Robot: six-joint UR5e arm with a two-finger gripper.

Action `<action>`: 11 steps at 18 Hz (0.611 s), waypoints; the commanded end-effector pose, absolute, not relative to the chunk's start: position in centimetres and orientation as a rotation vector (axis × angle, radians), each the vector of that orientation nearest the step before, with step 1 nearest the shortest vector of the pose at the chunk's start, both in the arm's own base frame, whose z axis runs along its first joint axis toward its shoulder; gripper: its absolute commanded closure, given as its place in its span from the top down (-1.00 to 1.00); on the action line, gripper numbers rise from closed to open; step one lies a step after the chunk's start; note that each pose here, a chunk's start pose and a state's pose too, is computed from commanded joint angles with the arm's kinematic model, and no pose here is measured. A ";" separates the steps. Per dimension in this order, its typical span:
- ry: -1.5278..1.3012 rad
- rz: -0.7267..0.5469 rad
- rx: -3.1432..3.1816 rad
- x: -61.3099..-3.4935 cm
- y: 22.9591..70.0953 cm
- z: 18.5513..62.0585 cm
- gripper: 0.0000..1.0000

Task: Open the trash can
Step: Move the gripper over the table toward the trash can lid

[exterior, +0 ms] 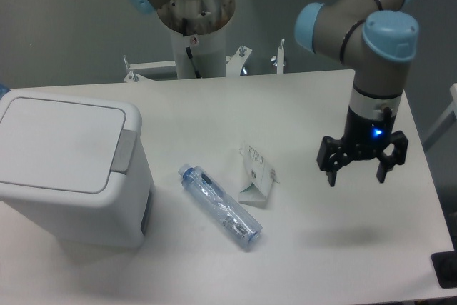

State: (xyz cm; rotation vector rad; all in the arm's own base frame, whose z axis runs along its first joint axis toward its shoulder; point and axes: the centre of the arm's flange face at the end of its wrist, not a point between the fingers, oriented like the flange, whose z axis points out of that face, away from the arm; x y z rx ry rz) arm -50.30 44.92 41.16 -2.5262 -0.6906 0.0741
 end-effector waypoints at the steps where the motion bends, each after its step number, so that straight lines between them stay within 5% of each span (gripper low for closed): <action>1: -0.668 0.085 -2.512 -49.6 45.6 42.5 1.00; 11: -0.630 0.001 -2.406 -40.1 52.8 49.5 1.00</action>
